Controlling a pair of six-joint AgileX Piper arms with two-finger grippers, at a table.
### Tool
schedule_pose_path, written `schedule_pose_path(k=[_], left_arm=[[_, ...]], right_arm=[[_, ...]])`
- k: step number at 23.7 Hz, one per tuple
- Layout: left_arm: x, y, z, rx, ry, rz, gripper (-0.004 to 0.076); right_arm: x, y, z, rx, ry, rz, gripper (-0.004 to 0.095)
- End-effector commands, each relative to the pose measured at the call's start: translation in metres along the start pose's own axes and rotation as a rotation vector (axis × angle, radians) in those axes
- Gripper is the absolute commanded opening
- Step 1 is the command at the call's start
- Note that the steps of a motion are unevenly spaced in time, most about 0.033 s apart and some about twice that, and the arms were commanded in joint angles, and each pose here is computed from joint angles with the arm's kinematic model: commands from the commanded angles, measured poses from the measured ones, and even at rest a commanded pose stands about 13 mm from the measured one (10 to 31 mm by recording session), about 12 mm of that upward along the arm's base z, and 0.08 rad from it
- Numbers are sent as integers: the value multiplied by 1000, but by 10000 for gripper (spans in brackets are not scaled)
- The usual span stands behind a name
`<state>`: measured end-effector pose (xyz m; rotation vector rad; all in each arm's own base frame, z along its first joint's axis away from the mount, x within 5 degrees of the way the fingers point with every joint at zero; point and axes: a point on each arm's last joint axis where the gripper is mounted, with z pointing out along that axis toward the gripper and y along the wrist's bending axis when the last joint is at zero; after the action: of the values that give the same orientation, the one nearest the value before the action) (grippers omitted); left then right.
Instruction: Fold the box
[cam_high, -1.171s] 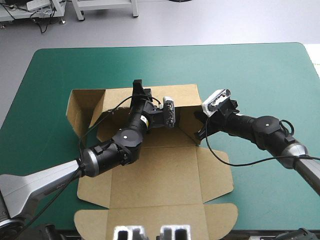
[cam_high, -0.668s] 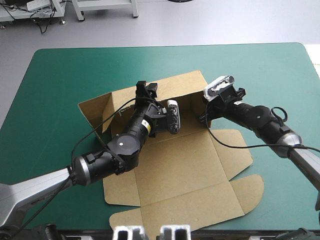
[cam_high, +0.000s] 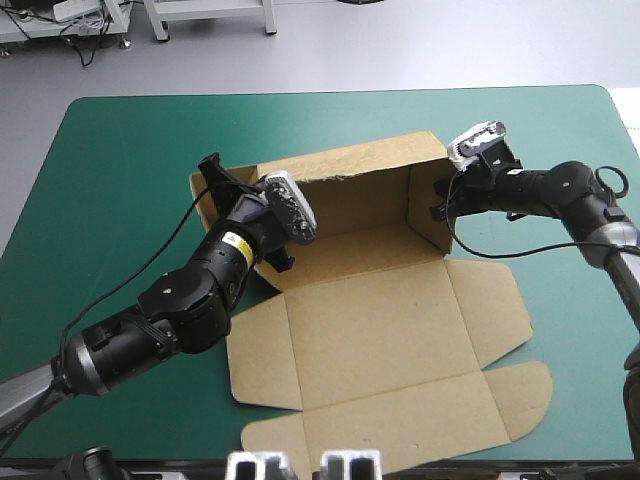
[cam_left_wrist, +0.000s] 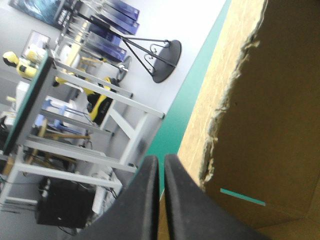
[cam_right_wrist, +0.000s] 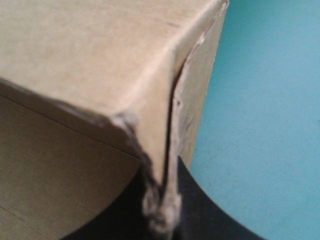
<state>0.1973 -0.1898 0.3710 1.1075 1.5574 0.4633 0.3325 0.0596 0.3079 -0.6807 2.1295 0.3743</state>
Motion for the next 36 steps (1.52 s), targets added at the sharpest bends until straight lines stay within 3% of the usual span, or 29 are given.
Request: schedule_pose_path(k=[1, 4, 11, 19, 26, 32, 35, 36], left_arm=[[6, 20, -7, 8, 29, -72, 15], [15, 29, -4, -9, 56, -120, 15], [18, 68, -21, 13, 6, -387, 15], [50, 101, -18, -12, 163, -586, 15], [78, 116, -15, -36, 240, -715, 13], [82, 117, -15, -46, 266, -694, 13], [83, 117, -16, -48, 276, -685, 13], [83, 117, -16, -50, 279, -687, 13]], right_arm=[[-21, 6, -29, -39, 37, -53, -23], [-26, 7, -38, -54, 114, -77, -23], [-43, 3, -61, 11, 214, -109, -23], [-41, 5, -68, -23, 327, -107, -23], [-29, -22, -19, -46, 489, -2, -24], [-62, -47, 27, -113, 367, 28, -13], [-81, -48, 27, -138, 275, -12, 248], [-87, -48, 23, -132, 252, -14, 418]])
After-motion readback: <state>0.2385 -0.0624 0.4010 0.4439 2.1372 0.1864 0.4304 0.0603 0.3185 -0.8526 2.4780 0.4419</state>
